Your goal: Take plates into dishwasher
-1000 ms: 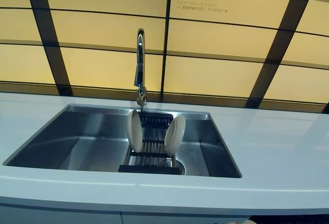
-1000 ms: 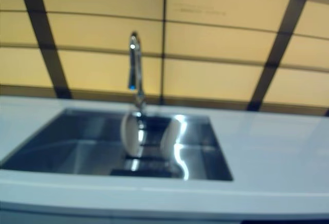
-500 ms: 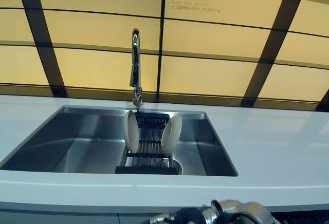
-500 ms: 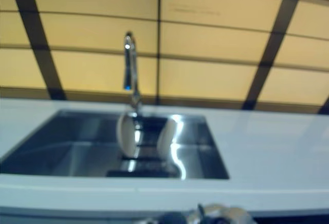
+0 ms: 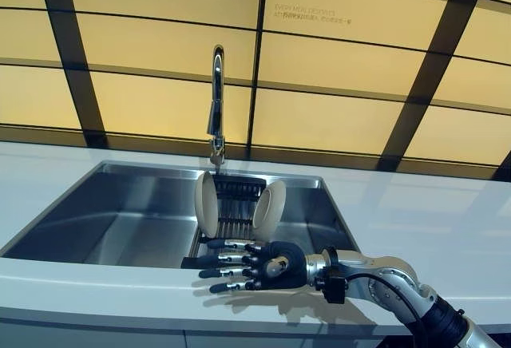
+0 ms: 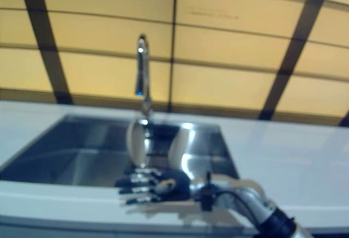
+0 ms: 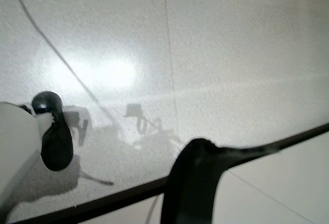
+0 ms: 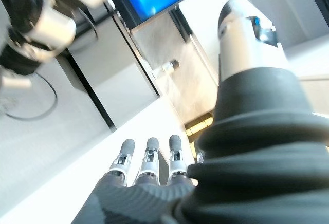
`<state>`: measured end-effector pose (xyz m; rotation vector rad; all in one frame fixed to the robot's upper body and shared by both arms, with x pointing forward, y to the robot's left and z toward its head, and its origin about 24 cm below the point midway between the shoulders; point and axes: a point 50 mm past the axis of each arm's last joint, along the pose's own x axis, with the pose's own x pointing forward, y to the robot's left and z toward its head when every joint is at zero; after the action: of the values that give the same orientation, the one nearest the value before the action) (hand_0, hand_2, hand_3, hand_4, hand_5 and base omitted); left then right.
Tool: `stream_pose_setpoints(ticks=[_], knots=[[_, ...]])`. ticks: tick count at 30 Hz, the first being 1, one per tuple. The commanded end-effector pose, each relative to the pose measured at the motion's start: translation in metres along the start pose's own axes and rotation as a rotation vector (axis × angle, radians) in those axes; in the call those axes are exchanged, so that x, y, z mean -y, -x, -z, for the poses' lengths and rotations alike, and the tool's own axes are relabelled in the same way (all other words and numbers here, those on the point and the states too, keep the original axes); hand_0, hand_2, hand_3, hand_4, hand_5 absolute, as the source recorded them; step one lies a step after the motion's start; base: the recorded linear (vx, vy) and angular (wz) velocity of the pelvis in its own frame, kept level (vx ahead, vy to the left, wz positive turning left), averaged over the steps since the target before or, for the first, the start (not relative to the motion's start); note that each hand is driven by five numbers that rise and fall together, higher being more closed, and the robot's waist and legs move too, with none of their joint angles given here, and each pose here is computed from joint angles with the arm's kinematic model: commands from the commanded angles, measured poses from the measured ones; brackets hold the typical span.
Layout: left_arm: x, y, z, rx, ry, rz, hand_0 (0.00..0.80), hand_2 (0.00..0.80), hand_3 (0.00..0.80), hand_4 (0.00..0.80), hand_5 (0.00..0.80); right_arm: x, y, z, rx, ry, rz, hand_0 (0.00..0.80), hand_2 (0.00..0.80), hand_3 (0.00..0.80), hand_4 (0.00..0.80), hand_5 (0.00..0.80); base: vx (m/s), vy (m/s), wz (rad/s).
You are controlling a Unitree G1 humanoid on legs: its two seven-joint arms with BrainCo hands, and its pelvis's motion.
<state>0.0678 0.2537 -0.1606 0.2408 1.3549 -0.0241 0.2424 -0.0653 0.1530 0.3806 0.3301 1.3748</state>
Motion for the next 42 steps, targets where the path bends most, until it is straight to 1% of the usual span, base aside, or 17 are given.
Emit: stream_pose_setpoints(ticks=[1, 2, 3, 5, 10, 15, 19, 24, 27, 29, 32, 35, 37, 39, 40, 41, 42], knots=[[-0.007, -0.002, -0.016, 0.002, -0.035, -0.018, 0.0, 0.0, 0.0, 0.0, 0.0, -0.015, -0.005, -0.043, 0.162, 0.137, -0.045, 0.0, 0.0, 0.0, 0.0, 0.0, 0.0, 0.0, 0.0], [-0.006, -0.002, -0.016, 0.002, -0.034, -0.016, 0.0, 0.0, 0.0, 0.0, 0.0, -0.011, -0.003, -0.047, 0.178, 0.157, -0.003, 0.0, 0.0, 0.0, 0.0, 0.0, 0.0, 0.0, 0.0], [-0.003, -0.002, -0.014, -0.002, -0.029, -0.013, 0.0, 0.0, 0.0, 0.0, 0.0, 0.001, 0.005, -0.054, 0.202, 0.199, 0.089, 0.0, 0.0, 0.0, 0.0, 0.0, 0.0, 0.0, 0.0], [-0.003, -0.002, -0.011, -0.007, -0.032, -0.014, 0.0, 0.0, 0.0, 0.0, 0.0, 0.01, 0.015, -0.062, 0.239, 0.212, 0.163, 0.0, 0.0, 0.0, 0.0, 0.0, 0.0, 0.0, 0.0], [-0.004, -0.001, -0.009, -0.008, -0.04, -0.015, 0.0, 0.0, 0.0, 0.0, 0.0, 0.021, 0.029, -0.075, 0.302, 0.222, 0.234, 0.0, 0.0, 0.0, 0.0, 0.0, 0.0, 0.0, 0.0], [-0.007, -0.001, -0.006, -0.016, -0.047, -0.016, 0.0, 0.0, 0.0, 0.0, 0.0, 0.035, 0.055, -0.098, 0.394, 0.254, 0.36, 0.0, 0.0, 0.0, 0.0, 0.0, 0.0, 0.0, 0.0], [-0.007, -0.001, -0.006, -0.017, -0.049, -0.018, 0.0, 0.0, 0.0, 0.0, 0.0, 0.036, 0.063, -0.105, 0.432, 0.253, 0.388, 0.0, 0.0, 0.0, 0.0, 0.0, 0.0, 0.0, 0.0], [-0.01, 0.0, -0.005, -0.022, -0.054, -0.023, 0.0, 0.0, 0.0, 0.0, 0.0, 0.04, 0.083, -0.126, 0.57, 0.248, 0.454, 0.0, 0.0, 0.0, 0.0, 0.0, 0.0, 0.0, 0.0], [-0.01, 0.0, -0.004, -0.022, -0.054, -0.024, 0.0, 0.0, 0.0, 0.0, 0.0, 0.041, 0.086, -0.129, 0.589, 0.251, 0.465, 0.0, 0.0, 0.0, 0.0, 0.0, 0.0, 0.0, 0.0], [-0.011, 0.0, -0.003, -0.024, -0.056, -0.025, 0.0, 0.0, 0.0, 0.0, 0.0, 0.04, 0.095, -0.139, 0.657, 0.269, 0.496, 0.0, 0.0, 0.0, 0.0, 0.0, 0.0, 0.0, 0.0], [-0.012, 0.0, -0.004, -0.022, -0.054, -0.026, 0.0, 0.0, 0.0, 0.0, 0.0, 0.042, 0.106, -0.151, 0.695, 0.361, 0.602, 0.0, 0.0, 0.0, 0.0, 0.0, 0.0, 0.0, 0.0], [-0.011, 0.0, -0.004, -0.022, -0.053, -0.024, 0.0, 0.0, 0.0, 0.0, 0.0, 0.044, 0.126, -0.164, 0.733, 0.481, 0.775, 0.0, 0.0, 0.0, 0.0, 0.0, 0.0, 0.0, 0.0], [-0.01, 0.0, -0.005, -0.02, -0.051, -0.023, 0.0, 0.0, 0.0, 0.0, 0.0, 0.046, 0.142, -0.172, 0.727, 0.611, 0.935, 0.0, 0.0, 0.0, 0.0, 0.0, 0.0, 0.0, 0.0], [-0.009, 0.0, -0.009, -0.016, -0.05, -0.024, 0.0, 0.0, 0.0, 0.0, 0.0, 0.047, 0.153, -0.177, 0.683, 0.751, 1.086, 0.0, 0.0, 0.0, 0.0, 0.0, 0.0, 0.0, 0.0], [-0.009, 0.0, -0.011, -0.015, -0.049, -0.025, 0.0, 0.0, 0.0, 0.0, 0.0, 0.046, 0.163, -0.182, 0.638, 0.852, 1.189, 0.0, 0.0, 0.0, 0.0, 0.0, 0.0, 0.0, 0.0], [-0.009, 0.0, -0.013, -0.014, -0.049, -0.027, 0.0, 0.0, 0.0, 0.0, 0.0, 0.046, 0.17, -0.184, 0.599, 0.913, 1.262, 0.0, 0.0, 0.0, 0.0, 0.0, 0.0, 0.0, 0.0], [-0.009, 0.0, -0.014, -0.012, -0.051, -0.028, 0.0, 0.0, 0.0, 0.0, 0.0, 0.047, 0.173, -0.185, 0.55, 0.95, 1.296, 0.0, 0.0, 0.0, 0.0, 0.0, 0.0, 0.0, 0.0]])
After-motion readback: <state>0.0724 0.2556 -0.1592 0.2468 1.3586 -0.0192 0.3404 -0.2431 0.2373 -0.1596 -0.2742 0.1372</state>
